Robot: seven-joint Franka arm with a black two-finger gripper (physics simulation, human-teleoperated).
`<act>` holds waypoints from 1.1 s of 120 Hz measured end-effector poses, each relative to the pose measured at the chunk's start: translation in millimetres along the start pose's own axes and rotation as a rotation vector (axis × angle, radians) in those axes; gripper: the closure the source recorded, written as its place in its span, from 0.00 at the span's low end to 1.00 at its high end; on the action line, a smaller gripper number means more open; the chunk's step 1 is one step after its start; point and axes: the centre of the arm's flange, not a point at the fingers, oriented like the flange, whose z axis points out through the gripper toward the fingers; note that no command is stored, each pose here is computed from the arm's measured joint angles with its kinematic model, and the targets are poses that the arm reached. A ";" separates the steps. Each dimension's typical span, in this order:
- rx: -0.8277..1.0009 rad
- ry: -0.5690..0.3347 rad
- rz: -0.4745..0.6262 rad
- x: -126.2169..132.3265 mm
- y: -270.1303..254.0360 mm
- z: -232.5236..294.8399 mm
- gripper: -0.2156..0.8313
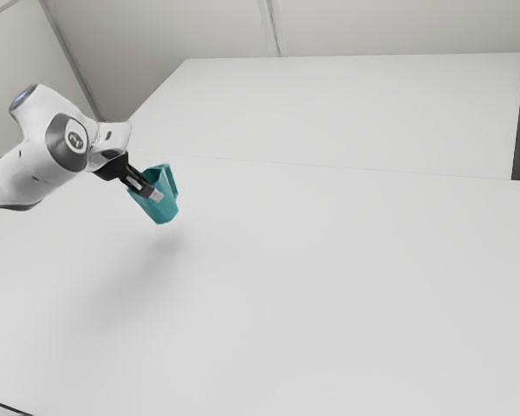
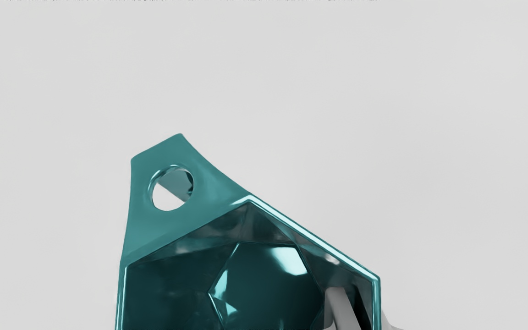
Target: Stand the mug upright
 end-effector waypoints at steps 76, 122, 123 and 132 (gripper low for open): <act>0.005 -0.121 -0.001 -14.9 38.8 102.4 0.96; 0.031 -0.088 0.041 7.3 51.2 80.7 0.43; 0.032 -0.084 0.042 8.5 51.5 78.3 0.43; 0.047 -0.041 0.057 23.8 54.4 49.5 0.36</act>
